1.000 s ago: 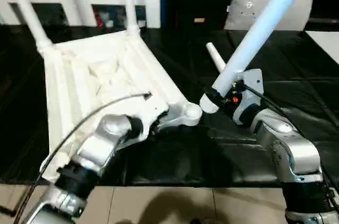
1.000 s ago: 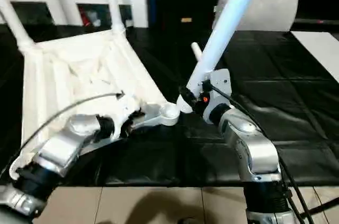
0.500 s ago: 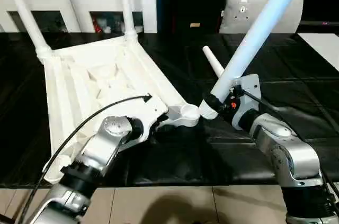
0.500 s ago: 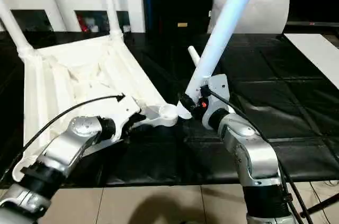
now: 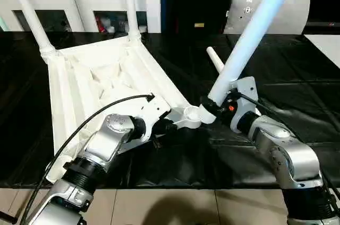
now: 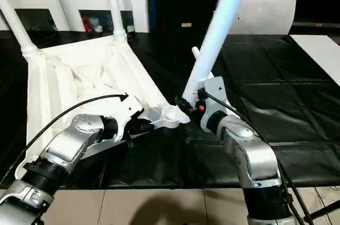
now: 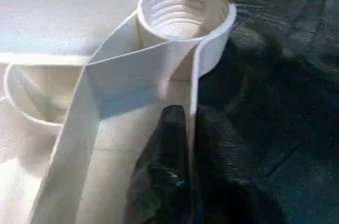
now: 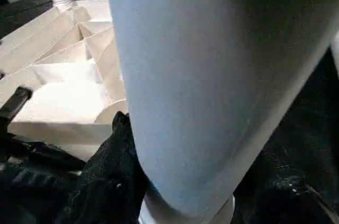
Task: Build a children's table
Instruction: Insert table leg to table base
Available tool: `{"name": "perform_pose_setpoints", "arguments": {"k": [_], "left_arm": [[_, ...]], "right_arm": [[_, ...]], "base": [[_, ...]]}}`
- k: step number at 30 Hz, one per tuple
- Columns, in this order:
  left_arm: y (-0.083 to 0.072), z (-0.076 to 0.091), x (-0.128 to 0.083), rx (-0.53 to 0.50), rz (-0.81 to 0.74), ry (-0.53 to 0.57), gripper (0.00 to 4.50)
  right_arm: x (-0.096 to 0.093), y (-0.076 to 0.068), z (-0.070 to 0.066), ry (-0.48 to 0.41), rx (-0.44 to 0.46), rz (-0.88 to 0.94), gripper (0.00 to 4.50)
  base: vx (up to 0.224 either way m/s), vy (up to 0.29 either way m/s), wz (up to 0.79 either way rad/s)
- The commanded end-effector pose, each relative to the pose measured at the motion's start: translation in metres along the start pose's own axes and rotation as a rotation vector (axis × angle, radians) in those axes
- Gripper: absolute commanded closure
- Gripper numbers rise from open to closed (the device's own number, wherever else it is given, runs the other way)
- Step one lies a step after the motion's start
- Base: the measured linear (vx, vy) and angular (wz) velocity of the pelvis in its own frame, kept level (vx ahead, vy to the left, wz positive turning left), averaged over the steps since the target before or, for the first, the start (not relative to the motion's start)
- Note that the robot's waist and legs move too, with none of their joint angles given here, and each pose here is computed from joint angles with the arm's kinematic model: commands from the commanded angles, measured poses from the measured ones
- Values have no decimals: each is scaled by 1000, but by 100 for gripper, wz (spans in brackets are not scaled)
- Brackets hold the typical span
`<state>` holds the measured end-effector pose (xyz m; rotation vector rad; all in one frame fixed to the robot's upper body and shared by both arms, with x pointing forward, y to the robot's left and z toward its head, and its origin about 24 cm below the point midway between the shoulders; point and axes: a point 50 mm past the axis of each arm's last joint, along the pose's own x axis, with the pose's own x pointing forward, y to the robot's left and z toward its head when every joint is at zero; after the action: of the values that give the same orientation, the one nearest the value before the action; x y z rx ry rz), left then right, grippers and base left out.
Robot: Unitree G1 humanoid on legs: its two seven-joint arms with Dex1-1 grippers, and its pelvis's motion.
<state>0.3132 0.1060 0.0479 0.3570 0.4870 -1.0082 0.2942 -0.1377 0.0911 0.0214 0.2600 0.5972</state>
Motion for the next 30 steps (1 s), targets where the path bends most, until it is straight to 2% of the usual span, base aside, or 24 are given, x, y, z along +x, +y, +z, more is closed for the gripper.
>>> {"name": "perform_pose_setpoints", "arguments": {"k": [1,4,7,10,14,22,30], "left_arm": [[-3,-18,1,10,-29,103,440],[-4,-18,-2,108,-85,117,450],[-6,-12,-13,246,-241,89,450],[-5,-14,-19,333,-320,118,450],[-5,-13,-22,322,-363,97,450],[5,-16,-20,322,-301,111,450],[6,-18,-19,331,-310,115,450]], "right_arm": [[0,3,6,-3,-25,35,262],[1,6,5,26,-44,77,262],[6,11,3,86,-66,180,262],[10,11,3,110,-77,215,262],[15,15,2,137,-102,262,262],[15,27,0,178,-89,339,262],[11,20,-6,216,-103,330,262]], "base": [[0,0,0],[0,0,0],[0,0,0],[0,0,0],[0,0,0],[0,0,0],[0,0,0]]}}
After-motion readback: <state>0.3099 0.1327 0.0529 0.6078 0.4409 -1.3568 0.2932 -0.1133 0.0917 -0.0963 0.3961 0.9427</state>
